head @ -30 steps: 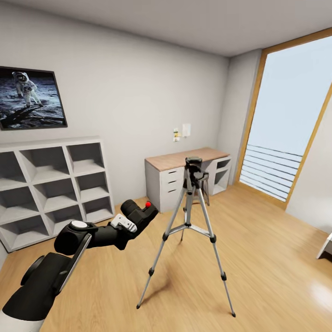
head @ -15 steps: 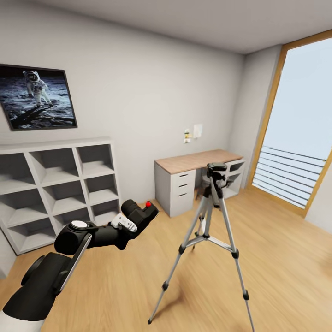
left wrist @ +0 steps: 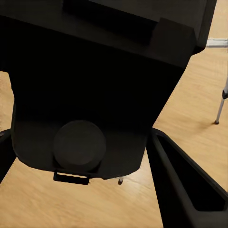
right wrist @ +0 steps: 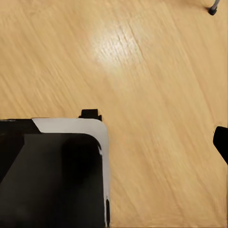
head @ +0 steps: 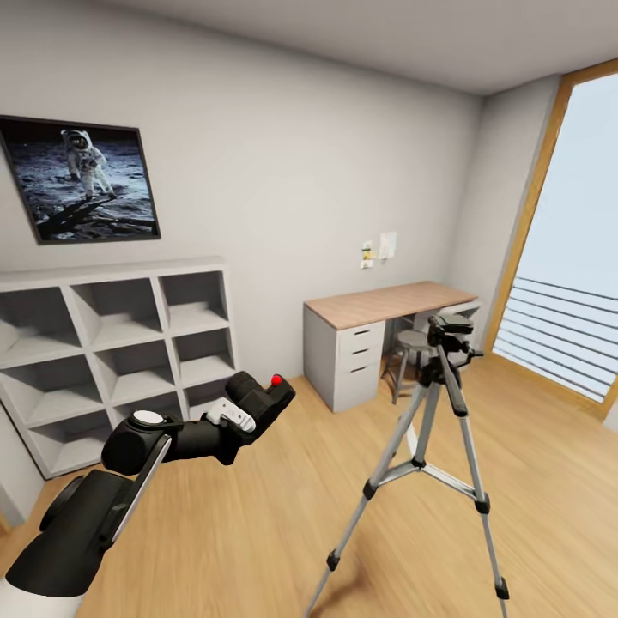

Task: Attach the digital camera to the camera tripod in the bedroom.

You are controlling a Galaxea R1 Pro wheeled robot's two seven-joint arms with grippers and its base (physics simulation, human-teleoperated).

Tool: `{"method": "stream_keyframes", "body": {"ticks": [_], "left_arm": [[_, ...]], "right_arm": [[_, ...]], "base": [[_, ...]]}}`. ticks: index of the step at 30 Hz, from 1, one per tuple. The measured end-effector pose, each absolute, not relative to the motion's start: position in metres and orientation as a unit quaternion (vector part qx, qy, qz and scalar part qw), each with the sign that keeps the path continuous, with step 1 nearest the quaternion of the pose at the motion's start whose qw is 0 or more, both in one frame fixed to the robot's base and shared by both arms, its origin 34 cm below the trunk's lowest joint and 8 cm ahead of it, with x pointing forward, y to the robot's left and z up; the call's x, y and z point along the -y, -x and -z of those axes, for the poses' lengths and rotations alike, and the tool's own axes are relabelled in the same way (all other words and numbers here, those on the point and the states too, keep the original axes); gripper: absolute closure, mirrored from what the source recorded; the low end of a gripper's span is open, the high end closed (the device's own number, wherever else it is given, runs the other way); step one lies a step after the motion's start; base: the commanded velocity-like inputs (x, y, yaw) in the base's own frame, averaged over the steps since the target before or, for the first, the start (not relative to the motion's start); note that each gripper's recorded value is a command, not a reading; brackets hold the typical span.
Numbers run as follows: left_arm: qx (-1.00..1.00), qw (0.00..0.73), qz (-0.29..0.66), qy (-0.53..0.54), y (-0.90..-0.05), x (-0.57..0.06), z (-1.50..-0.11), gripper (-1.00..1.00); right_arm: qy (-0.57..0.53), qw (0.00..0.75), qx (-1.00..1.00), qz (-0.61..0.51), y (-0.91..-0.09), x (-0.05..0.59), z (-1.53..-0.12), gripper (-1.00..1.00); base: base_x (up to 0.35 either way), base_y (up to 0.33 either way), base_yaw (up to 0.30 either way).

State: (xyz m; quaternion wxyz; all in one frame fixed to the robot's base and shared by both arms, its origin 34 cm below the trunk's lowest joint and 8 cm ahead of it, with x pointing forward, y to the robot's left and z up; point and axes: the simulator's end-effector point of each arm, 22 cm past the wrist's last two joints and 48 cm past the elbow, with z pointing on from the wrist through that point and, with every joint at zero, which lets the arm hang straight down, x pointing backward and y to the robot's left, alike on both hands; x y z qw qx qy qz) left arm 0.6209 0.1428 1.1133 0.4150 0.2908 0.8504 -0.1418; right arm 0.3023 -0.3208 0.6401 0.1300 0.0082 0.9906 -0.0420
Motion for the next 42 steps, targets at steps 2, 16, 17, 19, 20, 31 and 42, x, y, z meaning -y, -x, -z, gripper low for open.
{"method": "stream_keyframes", "body": {"ticks": [2,16,17,19,20,31,42], "left_arm": [[-0.850,0.415,0.142,-0.291,-0.621,-0.143,-1.113,1.00],[-0.850,0.414,0.141,-0.293,-0.620,-0.142,-1.113,1.00],[-0.850,0.414,0.142,-0.293,-0.620,-0.142,-1.113,1.00],[-0.850,0.414,0.141,-0.292,-0.621,-0.142,-1.113,1.00],[-0.850,0.414,0.141,-0.292,-0.621,-0.142,-1.113,1.00],[-0.851,0.415,0.141,-0.291,-0.621,-0.143,-1.113,1.00],[-0.850,0.415,0.142,-0.291,-0.620,-0.143,-1.113,1.00]], "right_arm": [[-0.008,0.117,-0.992,0.044,-0.290,0.322,-0.637,-1.00],[-0.007,0.023,-0.999,0.041,-0.169,0.315,-0.620,-1.00],[-0.007,0.024,-0.999,0.041,-0.169,0.315,-0.620,-1.00],[-0.007,0.024,-0.999,0.041,-0.169,0.315,-0.620,-1.00],[-0.007,0.024,-0.999,0.041,-0.169,0.315,-0.620,-1.00],[-0.007,0.024,-0.999,0.040,-0.169,0.315,-0.620,-1.00],[-0.007,0.023,-0.999,0.040,-0.168,0.315,-0.620,-1.00]], "base": [[0.185,0.120,0.002],[0.034,0.012,0.098],[0.000,0.000,0.283],[0.000,0.000,0.284],[0.006,0.000,0.285],[0.033,0.000,0.286],[0.069,0.033,0.286]]}}
